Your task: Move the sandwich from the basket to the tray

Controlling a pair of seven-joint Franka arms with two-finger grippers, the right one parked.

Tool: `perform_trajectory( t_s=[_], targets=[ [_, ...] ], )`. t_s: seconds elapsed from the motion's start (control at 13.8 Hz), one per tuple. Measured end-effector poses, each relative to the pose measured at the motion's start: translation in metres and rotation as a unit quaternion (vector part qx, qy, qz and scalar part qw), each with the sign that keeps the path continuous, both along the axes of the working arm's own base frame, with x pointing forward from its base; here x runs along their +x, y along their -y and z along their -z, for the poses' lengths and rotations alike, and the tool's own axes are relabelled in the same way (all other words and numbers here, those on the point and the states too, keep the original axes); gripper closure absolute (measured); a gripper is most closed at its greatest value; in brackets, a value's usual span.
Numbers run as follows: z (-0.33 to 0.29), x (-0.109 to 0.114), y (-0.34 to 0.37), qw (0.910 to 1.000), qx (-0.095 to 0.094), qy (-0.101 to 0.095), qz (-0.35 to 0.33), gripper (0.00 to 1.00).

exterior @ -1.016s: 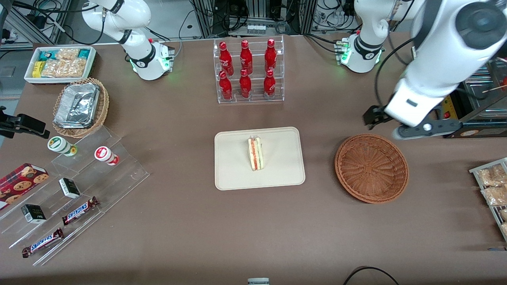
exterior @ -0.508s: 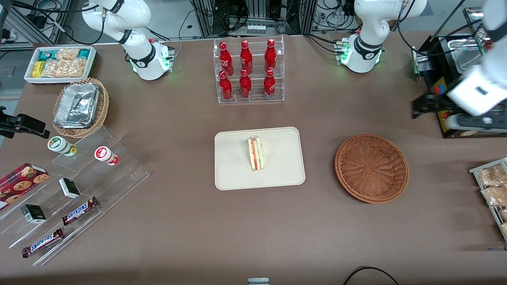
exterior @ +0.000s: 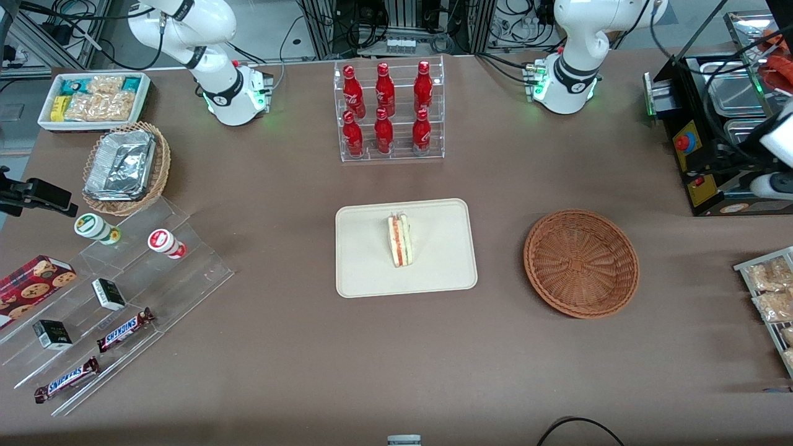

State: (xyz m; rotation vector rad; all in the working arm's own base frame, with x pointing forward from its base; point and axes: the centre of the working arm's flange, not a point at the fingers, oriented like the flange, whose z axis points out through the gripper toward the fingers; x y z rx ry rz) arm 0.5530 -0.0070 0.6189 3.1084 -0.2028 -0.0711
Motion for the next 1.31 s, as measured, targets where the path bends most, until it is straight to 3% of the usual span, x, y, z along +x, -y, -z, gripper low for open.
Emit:
perform_trajectory(
  t_s=[0.29, 0.73, 1.31],
  targets=[
    [-0.010, -0.006, 0.022, 0.9999, 0.006, 0.008, 0.011, 0.00],
    [-0.019, -0.036, 0.006, 0.9998, 0.011, 0.019, -0.004, 0.00],
    [-0.014, -0.008, 0.001, 0.9996, 0.009, 0.025, -0.008, 0.00]
  ],
)
